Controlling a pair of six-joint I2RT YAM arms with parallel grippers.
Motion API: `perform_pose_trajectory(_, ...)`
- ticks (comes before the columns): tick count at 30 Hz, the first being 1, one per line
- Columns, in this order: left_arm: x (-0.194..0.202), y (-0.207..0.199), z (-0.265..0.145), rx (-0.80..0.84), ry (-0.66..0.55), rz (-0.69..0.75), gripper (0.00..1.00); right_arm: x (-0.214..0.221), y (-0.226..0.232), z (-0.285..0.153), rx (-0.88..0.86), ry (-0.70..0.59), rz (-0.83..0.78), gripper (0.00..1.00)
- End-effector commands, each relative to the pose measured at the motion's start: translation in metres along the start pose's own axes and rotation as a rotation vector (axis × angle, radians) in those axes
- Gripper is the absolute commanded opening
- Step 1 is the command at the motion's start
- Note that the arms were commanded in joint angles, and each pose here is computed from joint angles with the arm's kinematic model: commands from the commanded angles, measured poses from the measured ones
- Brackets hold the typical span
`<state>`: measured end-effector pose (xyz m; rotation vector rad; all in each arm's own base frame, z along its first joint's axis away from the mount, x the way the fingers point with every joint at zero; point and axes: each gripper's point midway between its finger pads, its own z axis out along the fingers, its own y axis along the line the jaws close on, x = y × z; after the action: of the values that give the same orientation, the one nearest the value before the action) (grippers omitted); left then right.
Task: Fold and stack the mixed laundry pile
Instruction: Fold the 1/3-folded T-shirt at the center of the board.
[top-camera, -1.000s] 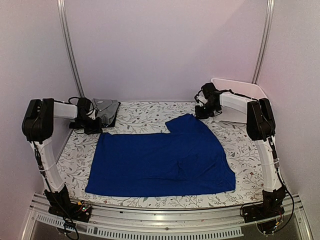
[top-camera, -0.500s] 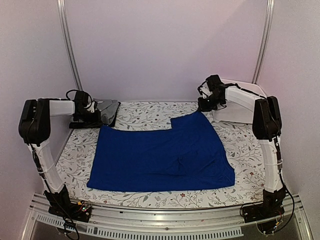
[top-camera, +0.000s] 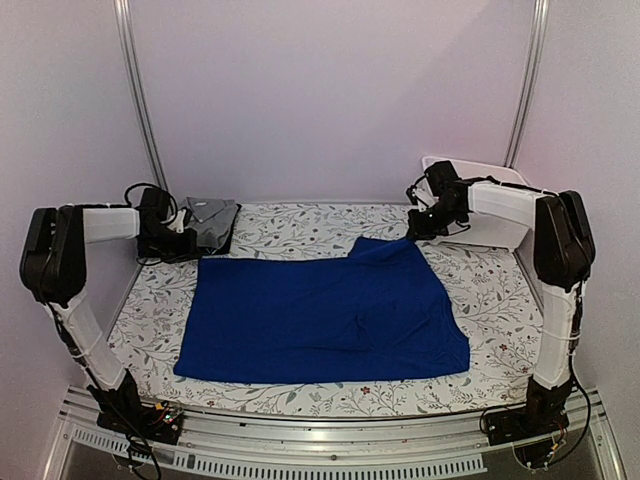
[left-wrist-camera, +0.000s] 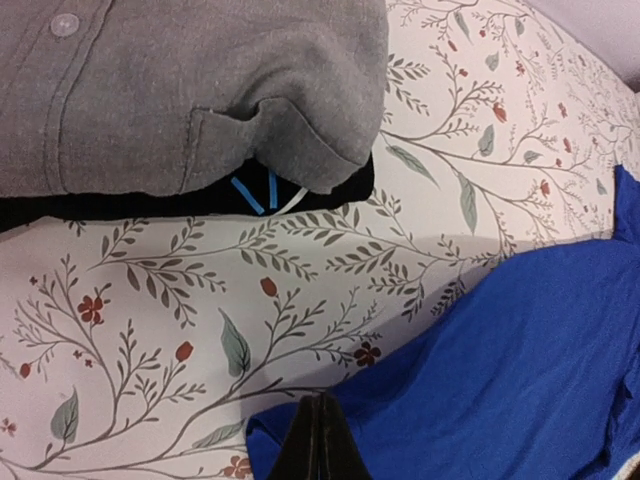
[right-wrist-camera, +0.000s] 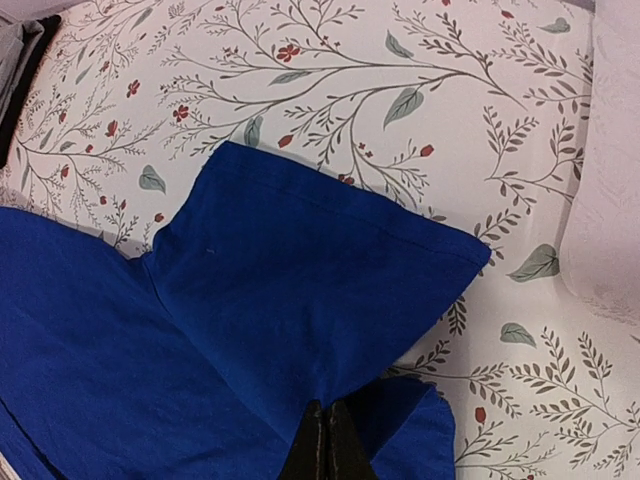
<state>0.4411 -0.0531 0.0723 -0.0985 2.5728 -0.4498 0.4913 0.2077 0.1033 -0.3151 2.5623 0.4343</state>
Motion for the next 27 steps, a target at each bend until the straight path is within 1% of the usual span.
perform_pose_trajectory(1,0.01,0.001,-0.02,-0.023,0.005,0.03,0.0,0.001,0.007,-0.025,-0.025,-0.043,0.004,0.0)
perform_pose_trajectory(6,0.032,0.007,-0.029,-0.062,0.054,0.032,0.0,0.021,0.005,-0.035,-0.02,-0.021,0.015,0.0)
perform_pose_trajectory(16,0.064,0.023,-0.05,-0.158,0.103,0.054,0.0,0.065,0.005,-0.056,-0.024,0.028,0.035,0.0)
perform_pose_trajectory(23,0.09,0.034,-0.05,-0.207,0.161,0.01,0.0,0.1,0.004,-0.06,-0.034,0.07,0.065,0.0)
perform_pose_trajectory(27,0.095,0.033,-0.047,-0.197,0.171,0.001,0.0,0.115,0.002,-0.057,-0.036,0.094,0.084,0.0)
